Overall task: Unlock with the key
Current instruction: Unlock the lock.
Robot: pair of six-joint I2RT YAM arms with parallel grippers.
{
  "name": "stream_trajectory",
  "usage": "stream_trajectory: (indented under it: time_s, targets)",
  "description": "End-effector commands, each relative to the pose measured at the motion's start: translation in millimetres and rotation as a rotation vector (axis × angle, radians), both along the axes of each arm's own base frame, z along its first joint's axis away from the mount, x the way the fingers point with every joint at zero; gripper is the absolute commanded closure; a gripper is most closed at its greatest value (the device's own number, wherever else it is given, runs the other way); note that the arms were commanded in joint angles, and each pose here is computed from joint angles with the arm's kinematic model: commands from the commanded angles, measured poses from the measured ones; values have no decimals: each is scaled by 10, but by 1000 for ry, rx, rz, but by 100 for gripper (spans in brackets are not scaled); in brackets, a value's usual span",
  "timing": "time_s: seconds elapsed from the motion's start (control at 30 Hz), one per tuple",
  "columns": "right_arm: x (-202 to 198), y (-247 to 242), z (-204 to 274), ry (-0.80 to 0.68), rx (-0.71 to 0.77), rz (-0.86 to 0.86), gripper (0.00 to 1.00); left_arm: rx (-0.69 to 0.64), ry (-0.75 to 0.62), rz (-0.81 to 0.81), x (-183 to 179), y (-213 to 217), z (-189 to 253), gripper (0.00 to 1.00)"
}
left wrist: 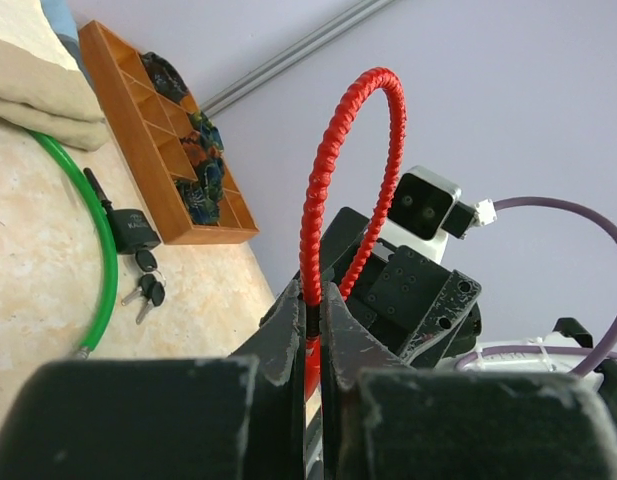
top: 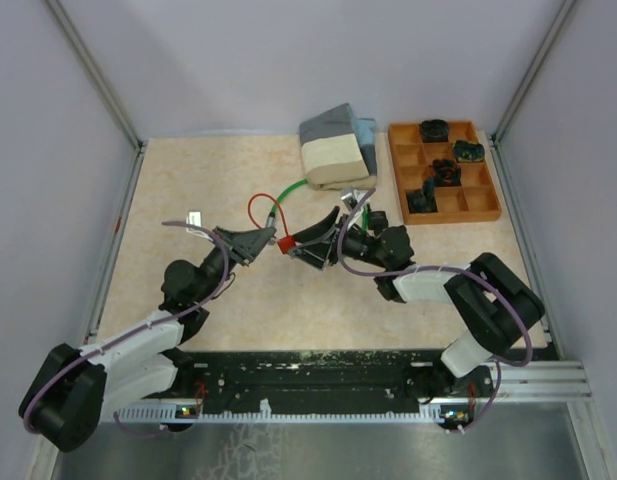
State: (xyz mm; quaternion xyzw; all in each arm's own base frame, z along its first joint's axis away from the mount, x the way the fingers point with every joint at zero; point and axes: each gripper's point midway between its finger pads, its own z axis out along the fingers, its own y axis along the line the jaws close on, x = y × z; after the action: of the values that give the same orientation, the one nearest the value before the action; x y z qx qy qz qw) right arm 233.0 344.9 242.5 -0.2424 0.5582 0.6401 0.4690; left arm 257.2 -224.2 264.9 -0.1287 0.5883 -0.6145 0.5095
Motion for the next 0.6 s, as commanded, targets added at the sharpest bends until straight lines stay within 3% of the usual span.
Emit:
stream_trajectory:
  time_s: [0.0,0.57]
  targets:
    - [-43,53,245,-63,73,38,41,-57,-67,-30,-76,0,194,100]
    - [-50,110,265,-40,132,89,50,-73,-75,-45,-101,-6,192,100]
